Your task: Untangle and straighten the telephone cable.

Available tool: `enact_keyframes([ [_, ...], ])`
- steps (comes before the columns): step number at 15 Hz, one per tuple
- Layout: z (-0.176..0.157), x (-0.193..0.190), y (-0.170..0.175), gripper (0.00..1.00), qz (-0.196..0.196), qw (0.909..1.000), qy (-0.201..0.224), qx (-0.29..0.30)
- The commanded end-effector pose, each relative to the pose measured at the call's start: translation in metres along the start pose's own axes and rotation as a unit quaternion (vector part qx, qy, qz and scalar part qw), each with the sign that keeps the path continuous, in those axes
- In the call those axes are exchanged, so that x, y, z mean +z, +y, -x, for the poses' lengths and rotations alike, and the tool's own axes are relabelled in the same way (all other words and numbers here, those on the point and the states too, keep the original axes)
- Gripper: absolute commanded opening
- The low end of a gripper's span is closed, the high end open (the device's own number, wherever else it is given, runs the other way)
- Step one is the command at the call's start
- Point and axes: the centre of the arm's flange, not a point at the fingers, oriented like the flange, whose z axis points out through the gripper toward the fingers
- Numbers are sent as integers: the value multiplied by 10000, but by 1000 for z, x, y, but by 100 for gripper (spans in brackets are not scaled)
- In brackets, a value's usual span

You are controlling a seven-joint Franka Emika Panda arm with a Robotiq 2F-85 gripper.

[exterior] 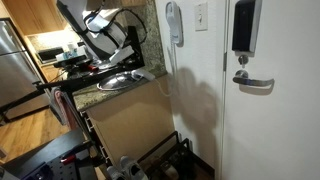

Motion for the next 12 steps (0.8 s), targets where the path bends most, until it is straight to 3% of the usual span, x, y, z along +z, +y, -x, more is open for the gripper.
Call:
enact_keyframes([
  [1, -3, 7, 8, 100, -346, 9988, 47, -340],
  [12, 4, 17, 0, 100, -446, 9981, 101, -409],
])
